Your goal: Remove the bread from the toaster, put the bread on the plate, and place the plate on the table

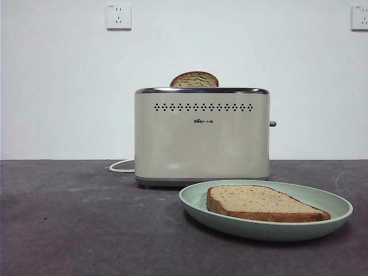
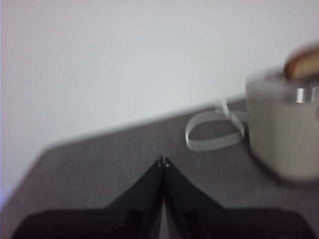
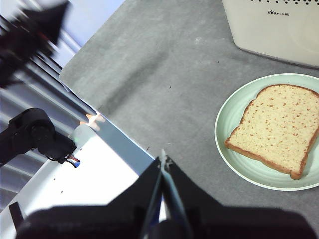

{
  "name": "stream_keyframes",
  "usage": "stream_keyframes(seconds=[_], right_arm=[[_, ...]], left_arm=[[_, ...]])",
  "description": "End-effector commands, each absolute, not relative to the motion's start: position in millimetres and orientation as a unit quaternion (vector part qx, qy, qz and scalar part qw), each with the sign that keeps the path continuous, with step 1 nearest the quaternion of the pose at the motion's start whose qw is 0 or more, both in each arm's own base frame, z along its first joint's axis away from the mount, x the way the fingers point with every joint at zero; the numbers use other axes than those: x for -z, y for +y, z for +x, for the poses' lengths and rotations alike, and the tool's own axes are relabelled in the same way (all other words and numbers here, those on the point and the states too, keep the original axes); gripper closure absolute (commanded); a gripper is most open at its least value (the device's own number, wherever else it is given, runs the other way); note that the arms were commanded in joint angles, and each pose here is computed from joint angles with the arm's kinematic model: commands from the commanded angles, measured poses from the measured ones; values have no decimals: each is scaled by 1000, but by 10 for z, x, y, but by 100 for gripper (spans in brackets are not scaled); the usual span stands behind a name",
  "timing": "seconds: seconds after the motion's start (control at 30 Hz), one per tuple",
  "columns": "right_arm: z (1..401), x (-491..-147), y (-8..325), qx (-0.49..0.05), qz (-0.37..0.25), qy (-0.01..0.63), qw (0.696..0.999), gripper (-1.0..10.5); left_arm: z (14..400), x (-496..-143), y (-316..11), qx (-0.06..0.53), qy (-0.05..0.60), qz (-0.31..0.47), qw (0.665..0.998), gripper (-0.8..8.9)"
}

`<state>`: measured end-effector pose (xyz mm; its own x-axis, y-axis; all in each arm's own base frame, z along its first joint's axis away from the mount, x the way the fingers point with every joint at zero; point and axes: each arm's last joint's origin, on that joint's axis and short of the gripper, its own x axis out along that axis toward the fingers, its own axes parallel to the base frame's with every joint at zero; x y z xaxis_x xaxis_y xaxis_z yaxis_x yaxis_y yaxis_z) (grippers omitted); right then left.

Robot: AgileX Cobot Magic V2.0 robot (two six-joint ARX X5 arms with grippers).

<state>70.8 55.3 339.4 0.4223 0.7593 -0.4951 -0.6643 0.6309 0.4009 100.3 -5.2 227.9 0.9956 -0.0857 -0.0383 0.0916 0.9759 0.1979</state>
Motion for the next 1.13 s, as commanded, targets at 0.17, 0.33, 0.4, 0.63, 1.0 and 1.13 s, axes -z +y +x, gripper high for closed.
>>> stream_keyframes(seconds=[0.17, 0.33, 0.4, 0.63, 1.0, 1.13], right_arm=[[711, -3396, 556, -424, 72, 328, 841, 945], [711, -3396, 556, -424, 72, 328, 841, 945], [711, -3395, 557, -424, 72, 328, 841, 945], [711, -3396, 556, -424, 72, 328, 841, 945], [711, -3396, 556, -424, 72, 328, 841, 945], [711, -3396, 556, -424, 72, 328, 841, 945]], left_arm=[[1001, -1767, -40, 42, 44, 83, 995, 817], [972, -1575, -39, 41, 38, 70, 996, 817], [970, -1542, -37, 40, 50, 64, 996, 817], [959, -1472, -43, 49, 88, 33, 994, 817], [960, -1472, -38, 42, 88, 34, 995, 817], [960, -1472, -38, 42, 88, 34, 995, 817]])
